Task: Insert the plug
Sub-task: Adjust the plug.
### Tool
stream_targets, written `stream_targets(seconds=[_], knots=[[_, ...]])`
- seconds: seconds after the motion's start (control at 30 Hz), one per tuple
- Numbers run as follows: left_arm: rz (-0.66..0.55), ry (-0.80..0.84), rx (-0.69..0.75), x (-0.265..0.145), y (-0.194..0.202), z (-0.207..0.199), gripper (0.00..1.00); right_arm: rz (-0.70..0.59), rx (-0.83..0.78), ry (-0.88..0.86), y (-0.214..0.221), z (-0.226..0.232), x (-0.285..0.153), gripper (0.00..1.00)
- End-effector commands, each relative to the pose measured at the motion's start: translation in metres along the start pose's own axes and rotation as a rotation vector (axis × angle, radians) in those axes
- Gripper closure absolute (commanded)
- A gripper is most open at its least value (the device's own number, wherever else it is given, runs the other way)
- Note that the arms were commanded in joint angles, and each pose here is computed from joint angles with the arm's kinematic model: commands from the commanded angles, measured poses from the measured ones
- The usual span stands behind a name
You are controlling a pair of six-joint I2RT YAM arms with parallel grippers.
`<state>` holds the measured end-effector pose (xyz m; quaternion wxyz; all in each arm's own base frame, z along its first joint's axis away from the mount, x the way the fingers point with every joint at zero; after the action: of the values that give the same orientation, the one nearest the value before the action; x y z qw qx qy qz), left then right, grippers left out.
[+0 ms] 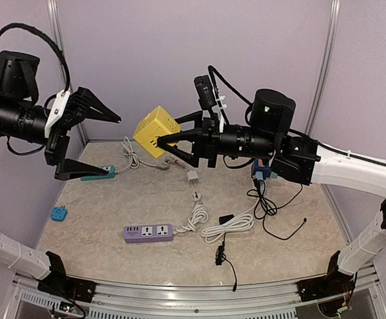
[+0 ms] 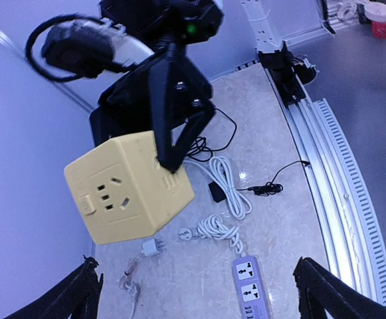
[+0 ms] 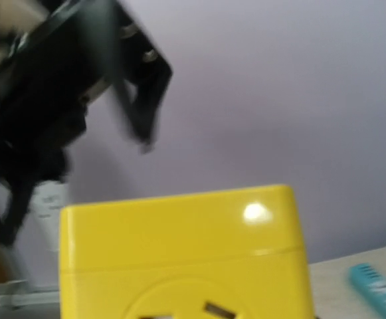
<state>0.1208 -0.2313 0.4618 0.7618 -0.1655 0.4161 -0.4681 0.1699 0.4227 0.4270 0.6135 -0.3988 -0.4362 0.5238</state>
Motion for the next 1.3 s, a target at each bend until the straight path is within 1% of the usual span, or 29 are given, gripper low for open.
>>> stream_targets(seconds=[0.0,0.07,0.1,0.17,0.37,0.5,0.6,0.67,0.73,0.8,0.9,1.0,1.07,1.13,1.2,1.27], knots=[[0.036,-0.095,0.496,-0.003,-0.013,-0.014,0.01,0.09,0.1,-0.132,-0.012,0.029,0.003,1.0],[0.082,-0.077,0.681,0.001,-0.008,-0.025,0.01,0.17,0.102,-0.093,-0.001,0.026,0.005,1.0],[0.095,-0.06,0.748,0.004,-0.006,-0.031,0.01,0.208,0.102,-0.077,0.007,0.026,0.006,1.0],[0.09,-0.054,0.806,0.01,-0.006,-0.036,0.01,0.271,0.096,-0.074,0.023,0.028,0.007,1.0],[0.145,-0.12,0.862,0.016,-0.005,-0.026,0.01,0.338,0.073,-0.126,0.045,0.041,0.016,1.0],[0.174,-0.107,0.829,0.029,0.003,-0.028,0.01,0.321,0.061,-0.158,0.046,0.044,0.021,1.0],[0.157,-0.07,0.797,0.038,0.007,-0.038,0.01,0.322,0.068,-0.18,0.049,0.044,0.026,1.0],[0.138,-0.068,0.749,0.039,0.005,-0.043,0.01,0.327,0.069,-0.172,0.052,0.042,0.028,1.0],[0.124,-0.102,0.677,0.036,0.0,-0.041,0.01,0.32,0.06,-0.143,0.053,0.038,0.027,1.0],[0.098,-0.157,0.562,0.03,-0.008,-0.032,0.01,0.291,0.033,-0.124,0.051,0.036,0.024,1.0],[0.064,-0.172,0.396,0.026,-0.01,-0.03,0.01,0.248,-0.001,-0.106,0.048,0.034,0.021,1.0],[0.05,-0.195,0.16,0.027,-0.004,-0.025,0.01,0.176,-0.036,-0.075,0.039,0.03,0.02,1.0],[0.055,-0.23,-0.054,0.027,0.012,-0.015,0.01,0.122,-0.056,-0.044,0.037,0.026,0.018,1.0],[0.035,-0.231,-0.206,0.026,0.028,-0.011,0.01,0.043,-0.082,-0.04,0.033,0.025,0.015,1.0],[0.005,-0.232,-0.268,0.022,0.036,-0.011,0.01,-0.027,-0.105,-0.052,0.031,0.026,0.015,1.0],[-0.009,-0.227,-0.276,0.021,0.036,-0.012,0.01,-0.053,-0.127,-0.054,0.032,0.027,0.02,1.0]])
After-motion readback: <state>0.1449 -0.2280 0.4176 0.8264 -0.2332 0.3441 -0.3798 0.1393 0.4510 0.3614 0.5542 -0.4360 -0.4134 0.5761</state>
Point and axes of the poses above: each gripper's point midway between its finger pads, its own x axis out along the fingers, its own z axis along the line the jaws close on, y = z × x, the point moved 3 cm from there along -x, back along the fingers, and after that the axes turned 12 degrees about x, right-handed, at the moved point
